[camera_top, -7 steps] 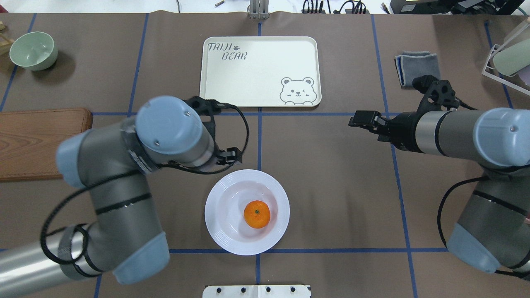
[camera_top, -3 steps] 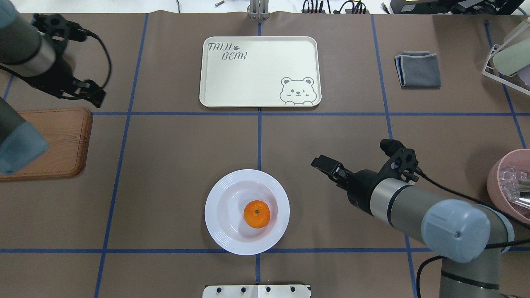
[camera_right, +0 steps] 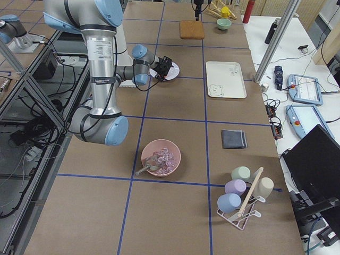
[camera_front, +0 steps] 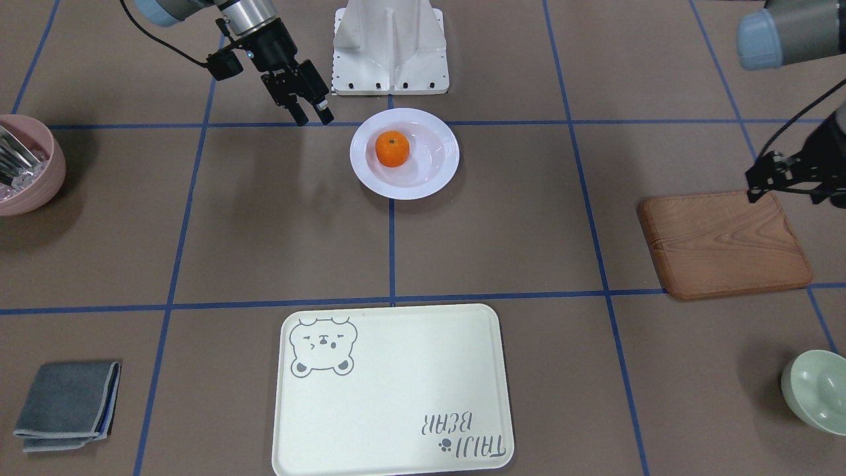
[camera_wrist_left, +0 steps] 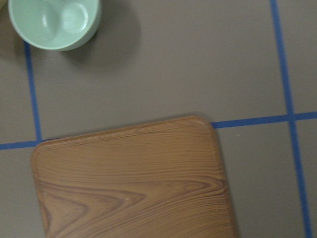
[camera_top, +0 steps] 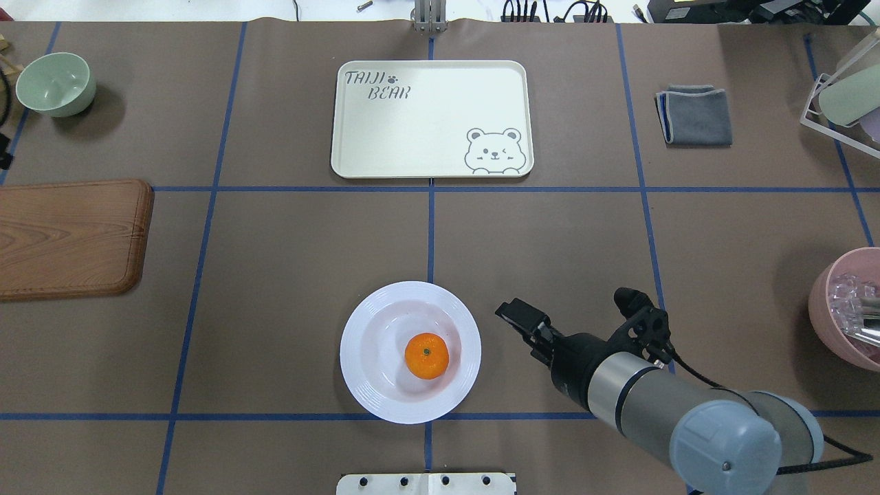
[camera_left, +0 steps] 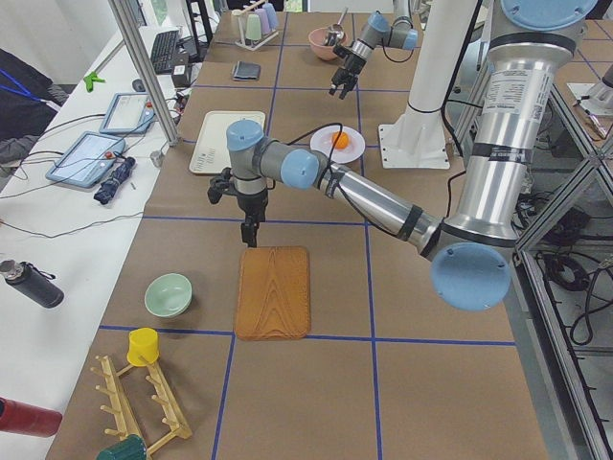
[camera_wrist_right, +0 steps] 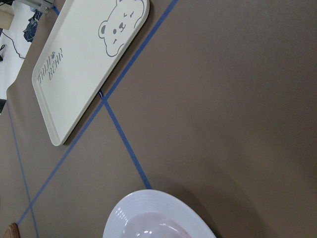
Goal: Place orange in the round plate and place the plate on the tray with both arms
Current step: 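Withdraw the left arm while the right gripper reaches to the plate's rim, then grip the rim of the white plate with the right gripper, then slide the plate with the orange onto the bear tray using the right gripper, then release the plate and lift the right gripper away from the tray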
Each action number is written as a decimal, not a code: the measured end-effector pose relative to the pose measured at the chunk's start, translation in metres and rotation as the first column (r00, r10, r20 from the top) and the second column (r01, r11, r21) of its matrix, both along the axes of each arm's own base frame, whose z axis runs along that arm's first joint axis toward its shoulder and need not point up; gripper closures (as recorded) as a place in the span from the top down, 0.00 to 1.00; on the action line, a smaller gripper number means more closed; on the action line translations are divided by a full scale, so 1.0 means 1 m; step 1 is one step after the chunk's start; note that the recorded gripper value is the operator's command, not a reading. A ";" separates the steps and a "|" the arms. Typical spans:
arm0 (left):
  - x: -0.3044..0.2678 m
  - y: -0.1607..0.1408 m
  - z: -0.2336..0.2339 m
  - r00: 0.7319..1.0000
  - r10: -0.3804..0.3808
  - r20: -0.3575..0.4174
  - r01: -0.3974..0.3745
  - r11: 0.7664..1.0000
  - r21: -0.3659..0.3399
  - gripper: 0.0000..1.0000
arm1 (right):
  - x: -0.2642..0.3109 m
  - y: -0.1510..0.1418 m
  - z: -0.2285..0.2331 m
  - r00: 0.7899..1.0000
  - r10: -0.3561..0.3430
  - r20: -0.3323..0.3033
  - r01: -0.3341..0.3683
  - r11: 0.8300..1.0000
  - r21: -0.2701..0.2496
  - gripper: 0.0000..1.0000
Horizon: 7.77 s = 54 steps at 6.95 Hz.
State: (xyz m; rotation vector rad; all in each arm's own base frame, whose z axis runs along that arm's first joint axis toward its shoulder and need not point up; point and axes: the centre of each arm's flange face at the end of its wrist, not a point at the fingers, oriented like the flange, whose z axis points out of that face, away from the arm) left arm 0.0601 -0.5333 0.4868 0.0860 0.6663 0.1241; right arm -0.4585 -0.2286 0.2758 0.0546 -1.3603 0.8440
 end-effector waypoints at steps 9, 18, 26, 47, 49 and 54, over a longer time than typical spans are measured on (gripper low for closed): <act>-0.172 0.080 0.152 0.988 -0.062 -0.140 0.053 0.996 -0.066 0.99 | -0.101 0.056 0.009 0.999 0.044 0.003 -0.044 0.998 -0.052 0.88; -0.172 0.080 0.151 0.988 -0.063 -0.140 0.055 0.996 -0.066 0.99 | -0.132 0.025 0.022 0.995 0.090 -0.049 -0.092 0.994 -0.050 0.18; -0.172 0.079 0.149 0.988 -0.063 -0.141 0.055 0.997 -0.062 0.99 | -0.100 0.000 -0.017 0.971 0.233 0.048 -0.232 0.972 -0.035 0.00; -0.171 0.077 0.145 0.988 -0.064 -0.140 0.056 0.997 -0.055 0.99 | -0.122 -0.301 -0.025 0.913 0.252 -0.321 -0.209 0.964 0.162 1.00; -0.171 0.080 0.138 0.985 -0.103 -0.139 0.092 0.992 -0.081 0.99 | -0.051 -0.322 -0.030 0.855 0.032 -0.517 0.082 0.977 0.196 1.00; -0.169 0.108 0.110 0.975 -0.181 -0.127 0.170 0.981 -0.095 0.99 | 0.261 -0.374 0.056 0.589 -0.320 -0.742 0.617 0.771 0.157 1.00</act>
